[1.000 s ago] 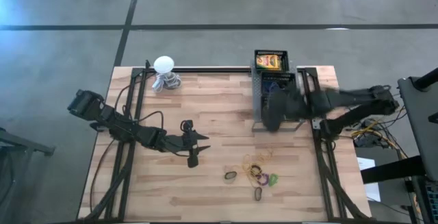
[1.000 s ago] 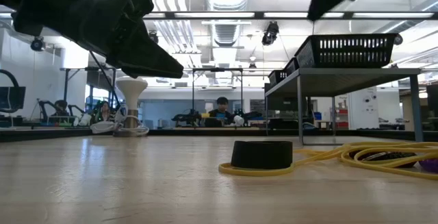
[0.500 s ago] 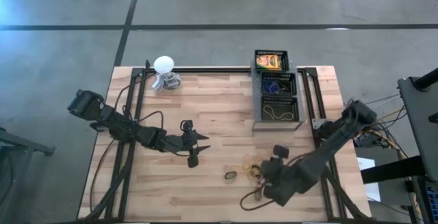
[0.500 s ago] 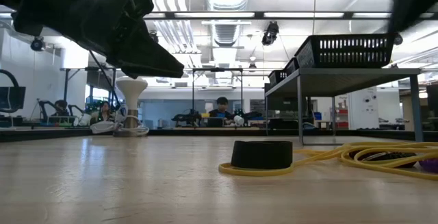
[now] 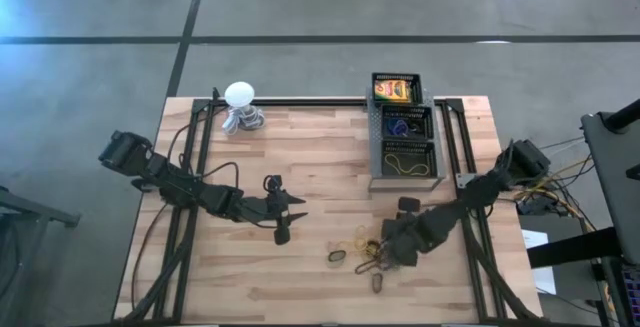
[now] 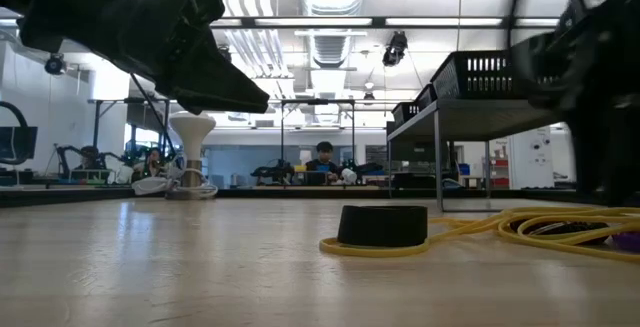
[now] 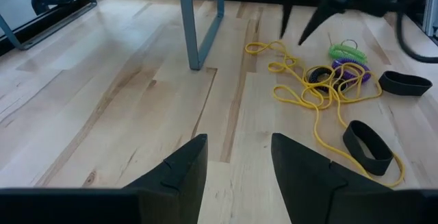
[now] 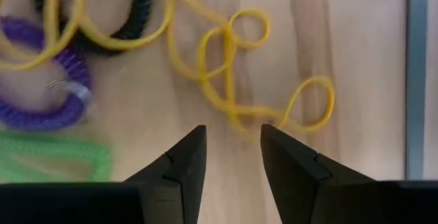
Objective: Pick & Place Office Desk Supplies
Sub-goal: Put the yellow rubber band into the bottom black bin on the shelf
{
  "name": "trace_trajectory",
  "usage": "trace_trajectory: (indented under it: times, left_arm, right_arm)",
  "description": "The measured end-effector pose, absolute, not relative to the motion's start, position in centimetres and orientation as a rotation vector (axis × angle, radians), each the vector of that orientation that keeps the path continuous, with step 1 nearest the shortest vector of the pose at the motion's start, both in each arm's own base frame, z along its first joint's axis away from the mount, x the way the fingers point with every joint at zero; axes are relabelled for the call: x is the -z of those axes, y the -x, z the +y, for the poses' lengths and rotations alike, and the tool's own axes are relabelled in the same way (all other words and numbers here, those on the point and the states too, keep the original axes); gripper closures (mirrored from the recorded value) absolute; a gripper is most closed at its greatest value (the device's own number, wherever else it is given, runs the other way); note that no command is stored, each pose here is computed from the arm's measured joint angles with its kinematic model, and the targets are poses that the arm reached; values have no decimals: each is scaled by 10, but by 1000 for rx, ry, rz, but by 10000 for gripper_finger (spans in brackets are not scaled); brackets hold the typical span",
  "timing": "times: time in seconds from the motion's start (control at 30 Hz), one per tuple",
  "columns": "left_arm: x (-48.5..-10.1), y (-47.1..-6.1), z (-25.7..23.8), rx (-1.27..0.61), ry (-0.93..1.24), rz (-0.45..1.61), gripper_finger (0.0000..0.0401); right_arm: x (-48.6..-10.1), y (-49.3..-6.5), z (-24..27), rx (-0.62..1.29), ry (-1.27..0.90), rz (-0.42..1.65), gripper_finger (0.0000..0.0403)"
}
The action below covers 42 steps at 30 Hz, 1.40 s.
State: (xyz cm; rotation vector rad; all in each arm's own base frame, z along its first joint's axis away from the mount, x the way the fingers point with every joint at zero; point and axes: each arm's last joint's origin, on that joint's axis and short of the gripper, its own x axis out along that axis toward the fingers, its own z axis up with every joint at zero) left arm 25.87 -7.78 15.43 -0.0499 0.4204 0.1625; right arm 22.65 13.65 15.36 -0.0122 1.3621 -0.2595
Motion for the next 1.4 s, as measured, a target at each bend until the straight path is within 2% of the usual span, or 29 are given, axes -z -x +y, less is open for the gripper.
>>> trace_trajectory:
  times: [0.17, 0.3, 0.4, 0.57, 0.73, 0.83, 1.1, 1.23, 1.4]
  left_arm:
    - [-154, -259, -78, -163, 50, 420, 233]
    - [-154, -259, -78, -162, 50, 420, 233]
    - [-154, -259, -78, -162, 49, 421, 233]
    - [-154, -259, -78, -162, 49, 421, 233]
    - [-154, -259, -78, -162, 49, 421, 233]
    - [-154, -259, -78, -162, 49, 421, 233]
    - [-154, -259, -78, -162, 45, 424, 233]
    - [-154, -258, -78, -162, 44, 427, 233]
    - [-154, -258, -78, -163, 44, 427, 233]
  right_arm:
    - [-149, -226, 123, 132, 63, 1274, 269]
    - [-140, -224, 119, 39, 86, 1304, 279]
    - [-135, -221, 117, 41, 83, 1322, 291]
    - [-130, -219, 116, 32, 56, 1343, 326]
    - [-131, -219, 117, 26, 5, 1352, 383]
    - [-138, -222, 121, 10, -32, 1368, 391]
    - [-204, -238, 141, -36, -199, 1304, 394]
    - [-245, -236, 151, -19, -187, 1256, 394]
    - [-287, -230, 158, 73, -61, 1176, 394]
